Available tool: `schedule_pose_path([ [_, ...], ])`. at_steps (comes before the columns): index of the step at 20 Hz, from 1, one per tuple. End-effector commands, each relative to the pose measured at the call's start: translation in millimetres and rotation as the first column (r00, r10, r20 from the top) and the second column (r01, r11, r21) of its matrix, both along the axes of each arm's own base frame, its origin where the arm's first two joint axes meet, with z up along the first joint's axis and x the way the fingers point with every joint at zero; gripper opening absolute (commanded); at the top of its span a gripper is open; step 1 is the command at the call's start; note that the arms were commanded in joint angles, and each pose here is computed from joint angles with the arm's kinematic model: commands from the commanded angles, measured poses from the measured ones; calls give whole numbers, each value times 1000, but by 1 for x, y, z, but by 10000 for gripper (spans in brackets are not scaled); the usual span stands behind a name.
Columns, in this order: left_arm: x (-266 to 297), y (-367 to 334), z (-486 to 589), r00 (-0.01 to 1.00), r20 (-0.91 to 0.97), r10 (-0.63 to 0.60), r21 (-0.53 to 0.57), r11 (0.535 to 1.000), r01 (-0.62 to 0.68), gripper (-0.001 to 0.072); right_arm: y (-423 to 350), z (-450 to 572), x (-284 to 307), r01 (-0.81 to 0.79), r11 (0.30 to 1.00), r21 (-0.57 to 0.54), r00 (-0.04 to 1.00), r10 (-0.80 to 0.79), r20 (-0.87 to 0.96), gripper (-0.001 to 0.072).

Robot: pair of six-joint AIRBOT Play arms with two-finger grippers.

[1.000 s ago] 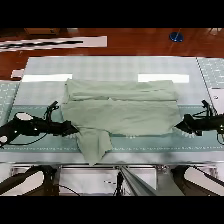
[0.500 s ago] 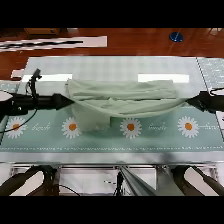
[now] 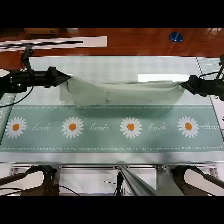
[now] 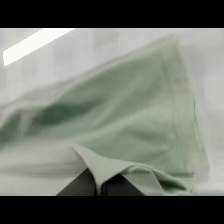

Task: Fold the shirts.

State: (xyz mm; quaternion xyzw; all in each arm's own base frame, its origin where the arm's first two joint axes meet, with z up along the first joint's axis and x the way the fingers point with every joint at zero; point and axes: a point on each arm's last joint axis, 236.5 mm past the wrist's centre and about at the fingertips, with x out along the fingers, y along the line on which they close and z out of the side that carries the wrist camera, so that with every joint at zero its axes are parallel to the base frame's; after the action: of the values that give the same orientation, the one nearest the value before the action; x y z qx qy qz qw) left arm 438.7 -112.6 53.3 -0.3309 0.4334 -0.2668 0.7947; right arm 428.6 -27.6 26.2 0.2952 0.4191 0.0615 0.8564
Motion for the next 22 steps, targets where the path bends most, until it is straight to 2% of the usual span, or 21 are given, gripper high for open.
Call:
schedule_pose_path([
  [1,25,4,-31,998,-61,4,-15,1000,-5,19,-14,-4,41,53,999,5,998,-53,28,20],
  [6,52,9,-59,995,-104,10,-25,1000,-13,20,-27,-22,71,88,996,30,996,-89,14,20],
  [13,67,10,-93,987,-158,11,-35,999,-17,21,-35,-65,81,148,987,66,988,-146,-42,25],
  [14,66,9,-99,985,-171,10,-38,999,-17,22,-34,-71,80,146,987,72,988,-142,-56,77],
  [15,65,9,-104,983,-181,10,-40,999,-17,43,-33,-75,80,145,987,76,988,-140,-66,162],
  [16,65,9,-109,981,-193,8,-43,999,-16,230,-32,-78,79,143,987,79,988,-137,-73,239],
  [17,62,7,-111,977,-212,1,-55,998,-13,476,-32,-78,79,143,986,82,988,-138,-74,317],
  [18,59,8,-110,975,-221,-4,-65,998,-10,635,-32,-74,80,146,985,88,988,-140,-68,381],
  [19,58,11,-105,976,-219,-15,-75,997,-2,661,-36,-67,79,147,986,78,988,-144,-51,407],
  [21,58,25,-86,979,-202,-42,-105,994,21,654,-55,-46,75,149,989,15,989,-149,-5,420],
  [22,59,35,-74,981,-185,-51,-116,993,30,576,-69,-36,69,155,987,-30,988,-155,9,420],
])
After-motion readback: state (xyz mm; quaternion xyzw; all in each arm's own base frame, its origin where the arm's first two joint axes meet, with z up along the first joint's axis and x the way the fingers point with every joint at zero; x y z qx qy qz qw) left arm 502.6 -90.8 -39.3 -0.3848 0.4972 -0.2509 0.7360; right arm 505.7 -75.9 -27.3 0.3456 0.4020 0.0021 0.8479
